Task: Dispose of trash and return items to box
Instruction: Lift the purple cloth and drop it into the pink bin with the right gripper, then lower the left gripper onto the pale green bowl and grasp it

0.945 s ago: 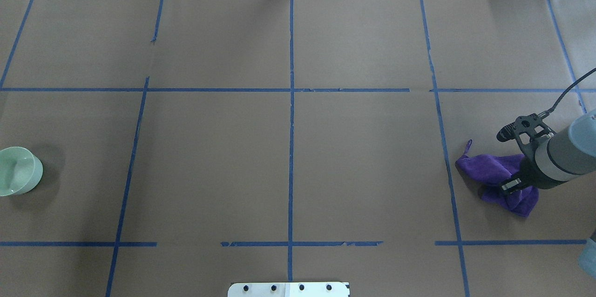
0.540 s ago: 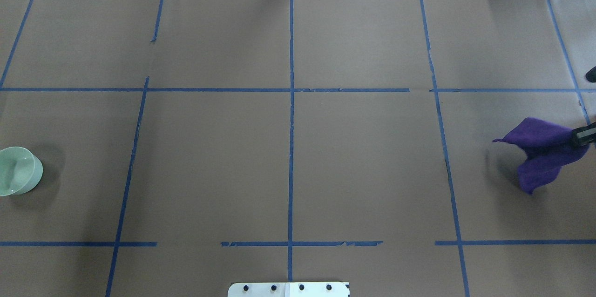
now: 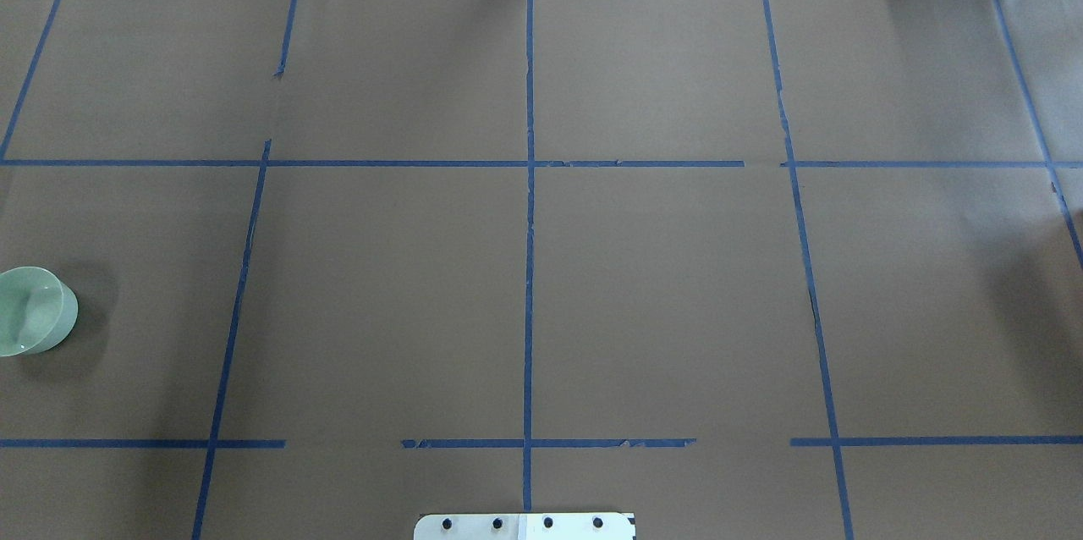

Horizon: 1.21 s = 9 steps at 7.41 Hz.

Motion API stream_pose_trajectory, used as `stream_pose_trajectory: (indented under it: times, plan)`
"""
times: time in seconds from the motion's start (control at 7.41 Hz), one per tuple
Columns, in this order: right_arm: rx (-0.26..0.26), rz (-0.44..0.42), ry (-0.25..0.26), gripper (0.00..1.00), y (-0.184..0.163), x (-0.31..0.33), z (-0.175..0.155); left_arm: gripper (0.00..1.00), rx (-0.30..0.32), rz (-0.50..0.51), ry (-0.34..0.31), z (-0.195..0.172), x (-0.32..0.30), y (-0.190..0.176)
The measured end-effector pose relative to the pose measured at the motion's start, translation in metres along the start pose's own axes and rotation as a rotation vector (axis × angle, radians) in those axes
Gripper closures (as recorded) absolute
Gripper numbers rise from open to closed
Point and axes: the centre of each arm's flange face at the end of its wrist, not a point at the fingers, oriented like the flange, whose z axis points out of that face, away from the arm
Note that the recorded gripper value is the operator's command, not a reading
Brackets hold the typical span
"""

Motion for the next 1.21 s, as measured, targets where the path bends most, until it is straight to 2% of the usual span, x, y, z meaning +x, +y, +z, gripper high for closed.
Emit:
stream_pose_trajectory:
  times: [0.13,0.27,0.4,0.54,0.81,0.94,1.21]
  plan:
    - [-0.036,-0.020,0.011,0.90,0.006,0.033,0.024,0.00,-0.008,0.068,0.020,0.014,0.015,-0.001]
    - [-0.057,-0.018,0.005,0.85,0.016,0.062,0.065,0.00,-0.023,0.102,0.045,0.033,0.035,-0.002]
    - [-0.056,-0.012,-0.023,0.01,0.025,0.087,0.110,0.00,-0.042,0.081,0.063,0.053,0.057,-0.003]
    - [-0.035,-0.004,-0.067,0.00,0.032,0.100,0.143,0.00,-0.062,0.051,0.051,0.078,0.077,0.001]
    - [0.019,0.061,-0.142,0.00,0.028,0.097,0.164,0.00,-0.074,-0.003,-0.031,0.114,0.091,0.016]
    - [0.052,0.089,-0.172,0.00,0.013,0.082,0.163,0.00,-0.087,-0.039,-0.076,0.132,0.093,0.027]
    - [0.130,0.098,-0.183,0.00,-0.023,0.038,0.128,0.00,-0.112,-0.105,-0.129,0.164,0.106,0.045]
